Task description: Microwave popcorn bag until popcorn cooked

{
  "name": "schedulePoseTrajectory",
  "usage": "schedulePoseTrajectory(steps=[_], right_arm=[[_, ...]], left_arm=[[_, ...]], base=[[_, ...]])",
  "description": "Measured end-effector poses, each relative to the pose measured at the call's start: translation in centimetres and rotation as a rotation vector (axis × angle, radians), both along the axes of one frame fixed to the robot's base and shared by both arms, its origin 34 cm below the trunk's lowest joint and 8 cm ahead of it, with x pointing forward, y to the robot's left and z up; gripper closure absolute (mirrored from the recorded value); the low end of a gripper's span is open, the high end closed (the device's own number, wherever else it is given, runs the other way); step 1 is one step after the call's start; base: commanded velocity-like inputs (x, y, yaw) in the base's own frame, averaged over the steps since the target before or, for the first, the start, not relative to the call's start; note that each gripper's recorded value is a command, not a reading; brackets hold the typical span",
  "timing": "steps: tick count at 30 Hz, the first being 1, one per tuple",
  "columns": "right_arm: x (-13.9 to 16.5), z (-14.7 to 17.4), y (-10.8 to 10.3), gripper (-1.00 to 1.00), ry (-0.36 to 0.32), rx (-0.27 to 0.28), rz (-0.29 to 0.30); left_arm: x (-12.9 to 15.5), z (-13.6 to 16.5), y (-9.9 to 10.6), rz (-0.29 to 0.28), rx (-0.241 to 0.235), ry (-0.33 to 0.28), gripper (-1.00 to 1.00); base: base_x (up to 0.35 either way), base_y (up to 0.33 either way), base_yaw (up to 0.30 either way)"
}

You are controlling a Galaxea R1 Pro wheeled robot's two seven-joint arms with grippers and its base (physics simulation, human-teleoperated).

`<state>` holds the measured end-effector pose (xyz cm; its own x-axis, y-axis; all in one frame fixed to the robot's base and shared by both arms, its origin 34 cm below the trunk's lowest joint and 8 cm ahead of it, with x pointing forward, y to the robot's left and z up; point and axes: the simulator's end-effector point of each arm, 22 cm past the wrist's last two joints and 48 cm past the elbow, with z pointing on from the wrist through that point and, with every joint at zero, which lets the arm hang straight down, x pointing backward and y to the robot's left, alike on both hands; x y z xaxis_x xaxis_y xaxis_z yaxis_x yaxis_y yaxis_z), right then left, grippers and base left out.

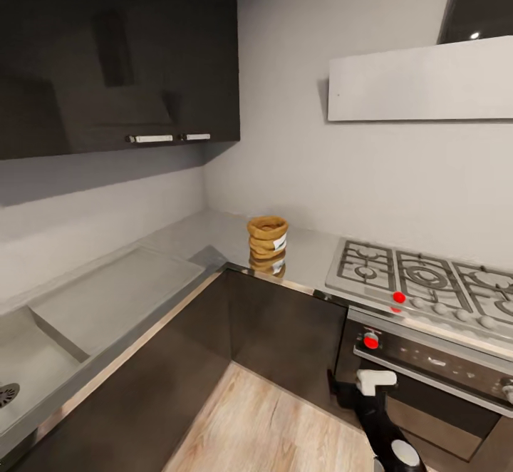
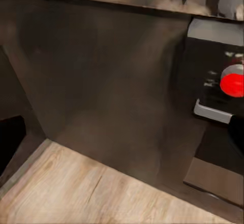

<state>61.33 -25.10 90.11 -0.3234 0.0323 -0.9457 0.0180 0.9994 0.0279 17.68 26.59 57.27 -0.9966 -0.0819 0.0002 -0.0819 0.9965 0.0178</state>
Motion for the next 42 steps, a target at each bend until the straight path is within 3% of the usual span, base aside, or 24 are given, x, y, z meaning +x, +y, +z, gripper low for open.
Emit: schedulePoseTrajectory(steps=[3,5,9,15,23,30,33,37,42], right_arm=[[1.8,7.2,1.0,-1.0,-0.108,0.016,0.018],[2.9,9.2,1.1,-1.0,-0.127,0.014,0.022],[7.1,13.1,0.4,-1.0,-0.04,-0.033,0.004],[11.7,22.0,-0.8,-1.0,-0.097,-0.068,-0.047],[15.1,31.1,-1.5,-1.0,-0.031,-0.119,-0.059],[17.7,33.2,-3.1,-1.0,0.125,-0.153,-0.085],[19.2,30.9,-4.7,-1.0,0.248,-0.159,-0.113],[19.6,26.9,-8.5,-1.0,0.422,-0.131,-0.175],[19.2,26.1,-9.3,-1.0,0.463,-0.12,-0.187]], left_arm=[[-0.2,0.3,-0.4,0.001,-0.006,0.004,-1.0],[-0.3,0.5,-0.6,0.001,-0.009,0.005,-1.0],[-0.3,1.0,-1.0,0.0,-0.013,0.005,-1.0],[-0.5,1.6,-1.1,-0.001,-0.014,0.004,-1.0],[-0.6,2.4,-1.1,-0.001,-0.014,0.001,-1.0],[-0.8,3.0,-1.1,-0.001,-0.014,0.002,-1.0],[-0.9,3.3,-1.1,-0.001,-0.014,0.002,-1.0],[-1.1,3.6,-1.1,-0.001,-0.014,0.001,-1.0],[-1.3,4.1,-1.1,-0.001,-0.014,0.003,-1.0]], base=[[0.0,0.0,0.0],[0.0,0.0,0.0],[0.0,0.0,0.0],[0.0,0.0,0.0],[0.0,0.0,0.0],[0.0,0.0,0.0],[0.0,0.0,0.0],[0.0,0.0,0.0],[0.0,0.0,0.0]])
